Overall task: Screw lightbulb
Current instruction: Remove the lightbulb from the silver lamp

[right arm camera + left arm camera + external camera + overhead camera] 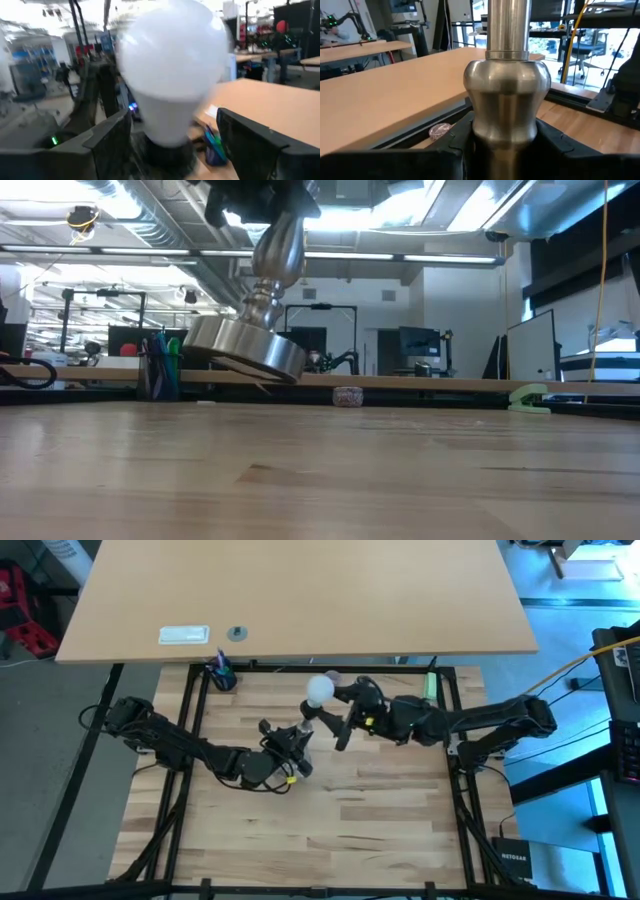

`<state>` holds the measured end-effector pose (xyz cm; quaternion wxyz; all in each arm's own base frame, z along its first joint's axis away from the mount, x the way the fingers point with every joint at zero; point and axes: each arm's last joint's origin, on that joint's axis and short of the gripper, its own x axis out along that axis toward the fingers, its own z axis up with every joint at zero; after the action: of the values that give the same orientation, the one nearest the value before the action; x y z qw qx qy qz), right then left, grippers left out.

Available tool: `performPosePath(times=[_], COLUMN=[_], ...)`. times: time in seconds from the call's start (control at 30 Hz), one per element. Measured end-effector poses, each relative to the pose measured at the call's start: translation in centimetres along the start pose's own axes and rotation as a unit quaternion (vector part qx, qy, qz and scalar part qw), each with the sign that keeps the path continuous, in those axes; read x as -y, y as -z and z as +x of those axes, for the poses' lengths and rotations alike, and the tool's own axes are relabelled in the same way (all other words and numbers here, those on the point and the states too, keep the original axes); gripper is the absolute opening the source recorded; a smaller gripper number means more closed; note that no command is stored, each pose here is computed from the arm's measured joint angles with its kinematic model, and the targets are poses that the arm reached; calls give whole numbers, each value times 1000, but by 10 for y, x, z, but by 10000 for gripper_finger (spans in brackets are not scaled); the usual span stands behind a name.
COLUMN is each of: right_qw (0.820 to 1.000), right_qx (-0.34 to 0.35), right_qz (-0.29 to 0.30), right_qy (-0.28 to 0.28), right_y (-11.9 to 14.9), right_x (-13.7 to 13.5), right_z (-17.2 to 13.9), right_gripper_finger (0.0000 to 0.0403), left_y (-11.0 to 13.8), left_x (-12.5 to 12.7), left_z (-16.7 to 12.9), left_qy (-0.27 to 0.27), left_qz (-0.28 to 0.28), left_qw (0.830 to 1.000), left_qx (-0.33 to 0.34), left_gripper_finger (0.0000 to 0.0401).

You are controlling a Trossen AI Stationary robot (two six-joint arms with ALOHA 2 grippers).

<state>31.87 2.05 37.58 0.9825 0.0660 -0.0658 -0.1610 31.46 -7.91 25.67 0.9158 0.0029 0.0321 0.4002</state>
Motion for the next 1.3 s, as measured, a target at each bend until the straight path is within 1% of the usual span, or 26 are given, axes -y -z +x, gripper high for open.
performPosePath(times=[0.13, 0.3, 0.43, 0.6, 0.8, 0.83, 0.9, 0.97, 1.0, 1.07, 1.1, 1.13, 1.2, 1.27, 1.3], right_qw=[999, 1000, 1000, 998, 997, 997, 996, 992, 989, 975, 963, 947, 910, 874, 860], right_qx=[31, 27, 26, 36, 36, 37, 38, 33, 30, 20, 15, 13, 18, 26, 30], right_qz=[12, 0, -3, -22, -38, -39, -41, -46, -49, -55, -59, -64, -69, -70, -70], right_qy=[-13, -16, -17, -41, -50, -54, -74, -111, -138, -214, -262, -315, -408, -480, -505], right_y=[-2, 0, 3, 3, 2, 1, -2, -6, -9, -13, -14, -16, -18, -20, -21], right_x=[-1, -1, 0, -2, -2, -2, -2, -3, -3, -6, -7, -9, -13, -16, -17], right_z=[5, 5, 9, 10, 10, 10, 8, 3, -1, -8, -12, -15, -21, -25, -27], right_gripper_finger=[288, 275, 258, 222, 154, 153, 153, 153, 153, 153, 153, 153, 153, 153, 152], left_y=[1, 0, 0, 1, 1, 1, 0, -1, -3, -5, -7, -9, -13, -16, -17], left_x=[0, 0, 1, 1, 2, 2, 3, 5, 6, 8, 10, 11, 12, 12, 12], left_z=[0, 0, 0, 0, -1, -2, -2, -2, -3, -5, -6, -7, -9, -7, -6], left_qy=[1, 3, 7, 16, 19, 21, 35, 71, 99, 172, 219, 272, 386, 483, 523], left_qz=[3, 2, 2, 13, 24, 30, 39, 47, 53, 63, 67, 69, 59, 21, -2], left_qw=[1000, 1000, 1000, 1000, 1000, 999, 999, 996, 994, 983, 973, 960, 920, 875, 852], left_qx=[-1, -1, -1, -2, -2, -1, 0, 3, 4, 6, 8, 11, 15, 8, 4], left_gripper_finger=[119, 119, 119, 119, 119, 119, 119, 119, 119, 119, 119, 119, 119, 119, 119])
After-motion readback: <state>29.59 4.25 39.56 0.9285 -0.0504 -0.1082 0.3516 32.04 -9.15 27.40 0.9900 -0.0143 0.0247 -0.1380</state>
